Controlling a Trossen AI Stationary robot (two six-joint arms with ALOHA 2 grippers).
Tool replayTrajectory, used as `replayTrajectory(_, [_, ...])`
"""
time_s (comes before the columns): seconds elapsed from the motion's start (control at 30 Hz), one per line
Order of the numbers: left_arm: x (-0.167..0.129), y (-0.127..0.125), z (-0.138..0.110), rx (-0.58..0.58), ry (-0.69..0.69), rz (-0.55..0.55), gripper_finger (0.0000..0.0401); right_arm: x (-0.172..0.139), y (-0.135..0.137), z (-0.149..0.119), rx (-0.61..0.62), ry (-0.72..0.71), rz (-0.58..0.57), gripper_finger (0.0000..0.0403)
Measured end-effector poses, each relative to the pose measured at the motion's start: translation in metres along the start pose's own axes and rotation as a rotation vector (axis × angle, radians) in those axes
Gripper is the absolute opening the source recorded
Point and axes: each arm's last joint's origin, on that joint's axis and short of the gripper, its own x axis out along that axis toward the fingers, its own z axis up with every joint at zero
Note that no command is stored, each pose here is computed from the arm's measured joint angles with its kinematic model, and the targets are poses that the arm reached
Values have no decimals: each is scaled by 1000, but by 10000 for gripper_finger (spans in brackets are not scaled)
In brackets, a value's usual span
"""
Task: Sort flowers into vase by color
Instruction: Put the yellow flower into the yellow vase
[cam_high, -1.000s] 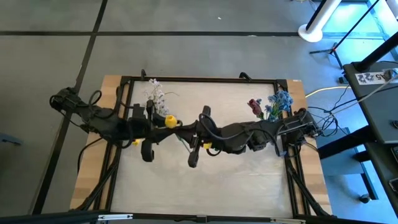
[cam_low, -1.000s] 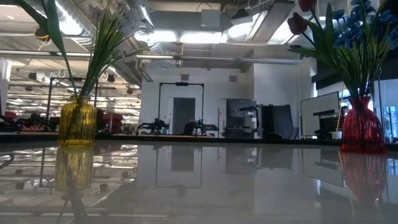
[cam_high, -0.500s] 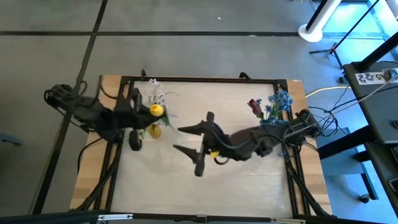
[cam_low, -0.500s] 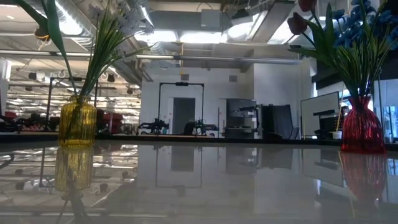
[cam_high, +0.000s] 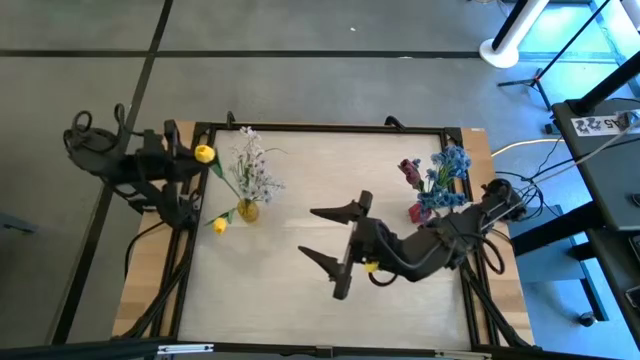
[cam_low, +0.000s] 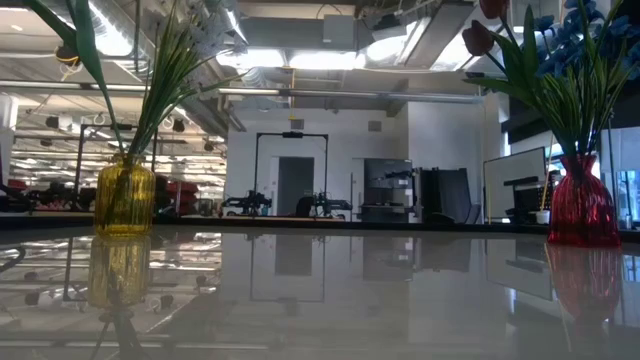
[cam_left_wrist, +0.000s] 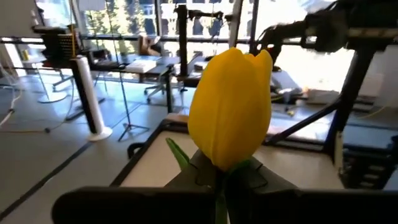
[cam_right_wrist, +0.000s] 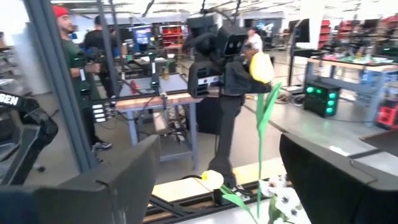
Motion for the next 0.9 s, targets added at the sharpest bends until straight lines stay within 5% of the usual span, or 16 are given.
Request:
replayTrajectory(0.23, [-5, 11, -11, 36, 45, 118, 6, -2, -2, 1, 6, -8, -105, 320])
replayTrajectory(0.5, [12, 2, -56, 66, 84, 289, 6, 2, -8, 0, -12, 0, -156, 319])
replayTrajectory(0.9, [23, -5, -82, -29, 72, 323, 6, 6, -12, -1, -20, 5, -169, 319])
